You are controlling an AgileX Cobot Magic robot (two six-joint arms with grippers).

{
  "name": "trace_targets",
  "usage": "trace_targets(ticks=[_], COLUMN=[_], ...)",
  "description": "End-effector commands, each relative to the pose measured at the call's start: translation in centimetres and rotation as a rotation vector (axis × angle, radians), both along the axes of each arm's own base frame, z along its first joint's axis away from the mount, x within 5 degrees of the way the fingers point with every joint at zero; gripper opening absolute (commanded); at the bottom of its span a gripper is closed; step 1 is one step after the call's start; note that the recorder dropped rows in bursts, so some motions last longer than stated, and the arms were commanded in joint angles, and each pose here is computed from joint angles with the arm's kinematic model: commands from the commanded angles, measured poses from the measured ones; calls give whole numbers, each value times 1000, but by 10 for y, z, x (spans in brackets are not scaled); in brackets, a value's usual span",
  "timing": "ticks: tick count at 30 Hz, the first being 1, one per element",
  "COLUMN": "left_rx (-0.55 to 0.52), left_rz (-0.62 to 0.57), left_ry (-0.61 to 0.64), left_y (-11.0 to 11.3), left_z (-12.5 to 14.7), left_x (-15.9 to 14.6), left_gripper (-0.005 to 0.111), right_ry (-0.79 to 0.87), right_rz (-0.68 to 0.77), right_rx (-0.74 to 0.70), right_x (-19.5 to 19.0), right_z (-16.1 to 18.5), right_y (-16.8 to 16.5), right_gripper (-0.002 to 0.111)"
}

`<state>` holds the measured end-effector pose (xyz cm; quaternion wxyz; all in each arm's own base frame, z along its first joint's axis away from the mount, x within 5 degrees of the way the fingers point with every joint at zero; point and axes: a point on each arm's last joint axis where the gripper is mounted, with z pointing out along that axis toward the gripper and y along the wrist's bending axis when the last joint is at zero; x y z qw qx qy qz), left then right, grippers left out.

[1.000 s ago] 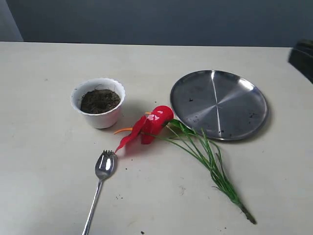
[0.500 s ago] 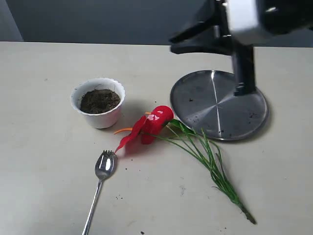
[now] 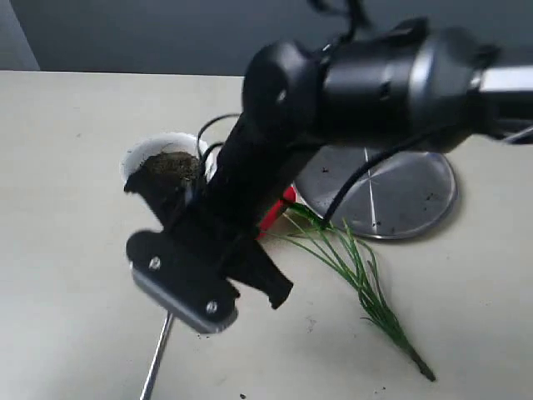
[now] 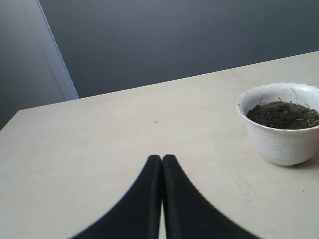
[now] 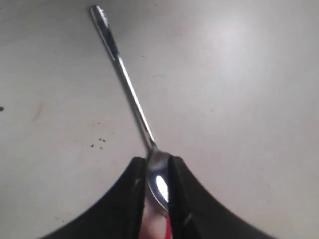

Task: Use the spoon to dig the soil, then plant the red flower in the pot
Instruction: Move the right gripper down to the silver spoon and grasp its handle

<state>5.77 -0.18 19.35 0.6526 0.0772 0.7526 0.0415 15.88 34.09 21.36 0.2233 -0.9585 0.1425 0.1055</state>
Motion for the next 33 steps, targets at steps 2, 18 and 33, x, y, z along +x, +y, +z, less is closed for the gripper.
trace_targets(ticks=[2,18,33], left_rx=[-10,-10,-10], left_rz=[-1,-1,-1], left_ry=[-8,-8,-8], left_y=[0,0,0], left_z=[0,0,0], left_x=[0,0,0], left_gripper=[0,0,0], right_ry=[-122,-272,-314], right_rz=[133,346,431], right_rx=[-56,-65,-186], right_x=[-26,-66,-59], right_z=[-27,-62,-93], right_y=[22,48,44], right_gripper=[41,47,47])
